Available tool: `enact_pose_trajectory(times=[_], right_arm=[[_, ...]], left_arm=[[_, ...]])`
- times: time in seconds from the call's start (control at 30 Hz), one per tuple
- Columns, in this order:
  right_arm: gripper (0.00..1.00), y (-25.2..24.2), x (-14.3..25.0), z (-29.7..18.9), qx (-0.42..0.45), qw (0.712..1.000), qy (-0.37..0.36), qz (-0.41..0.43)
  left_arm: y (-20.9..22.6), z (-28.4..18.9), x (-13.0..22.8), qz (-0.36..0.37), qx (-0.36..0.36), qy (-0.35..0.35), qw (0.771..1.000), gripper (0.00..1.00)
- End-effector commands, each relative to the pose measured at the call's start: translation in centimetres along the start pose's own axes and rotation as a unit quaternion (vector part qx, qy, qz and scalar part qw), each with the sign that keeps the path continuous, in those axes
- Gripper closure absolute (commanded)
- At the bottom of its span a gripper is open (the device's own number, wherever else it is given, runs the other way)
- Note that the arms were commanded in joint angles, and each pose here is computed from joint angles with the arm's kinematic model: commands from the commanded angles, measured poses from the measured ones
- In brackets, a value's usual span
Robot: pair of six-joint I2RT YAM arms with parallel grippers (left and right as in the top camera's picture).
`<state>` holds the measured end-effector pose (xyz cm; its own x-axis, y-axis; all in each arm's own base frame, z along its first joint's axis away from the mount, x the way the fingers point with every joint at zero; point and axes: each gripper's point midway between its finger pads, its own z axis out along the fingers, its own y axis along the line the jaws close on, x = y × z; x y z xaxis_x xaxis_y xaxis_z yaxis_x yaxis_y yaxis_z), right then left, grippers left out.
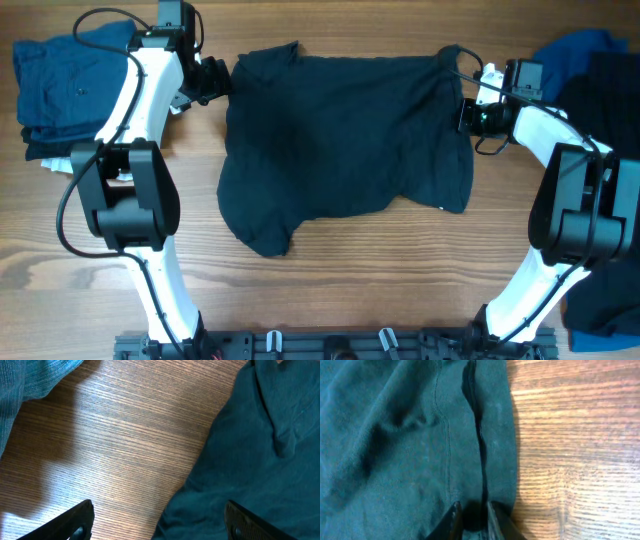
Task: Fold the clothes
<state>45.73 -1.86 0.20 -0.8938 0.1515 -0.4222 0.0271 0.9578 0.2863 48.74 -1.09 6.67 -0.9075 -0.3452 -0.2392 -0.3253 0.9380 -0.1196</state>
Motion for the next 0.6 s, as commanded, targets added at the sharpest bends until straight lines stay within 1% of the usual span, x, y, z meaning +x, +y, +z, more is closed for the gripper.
enact_pose_trajectory(times=[0.0, 0.27, 0.33, 0.37, 0.4, 0.57], right_arm=[[0.96, 0.6, -0.7, -1.4, -0.001, 1.000, -0.010, -0.006], [0.96, 0.9, -1.7, -2.8, 0.004, 1.000, -0.028, -0.012], [0.94, 0.9, -2.1, -3.3, 0.010, 0.999, -0.035, -0.014], [0.91, 0.7, -2.2, -3.4, 0.016, 0.999, -0.037, -0.014], [0.91, 0.7, -2.2, -3.4, 0.017, 0.999, -0.037, -0.014], [0.90, 0.8, -2.1, -3.4, 0.014, 0.999, -0.036, -0.012]], left_arm=[[0.7, 0.9, 0.3, -0.001, -0.009, 0.008, 1.000, 0.17], [0.7, 0.9, 0.3, -0.001, -0.009, 0.008, 1.000, 0.17], [0.7, 0.9, 0.3, -0.001, -0.009, 0.008, 1.000, 0.17], [0.7, 0.9, 0.3, -0.001, -0.009, 0.008, 1.000, 0.17], [0.7, 0.9, 0.3, -0.001, -0.009, 0.008, 1.000, 0.17], [0.7, 0.9, 0.3, -0.001, -0.009, 0.008, 1.000, 0.17]])
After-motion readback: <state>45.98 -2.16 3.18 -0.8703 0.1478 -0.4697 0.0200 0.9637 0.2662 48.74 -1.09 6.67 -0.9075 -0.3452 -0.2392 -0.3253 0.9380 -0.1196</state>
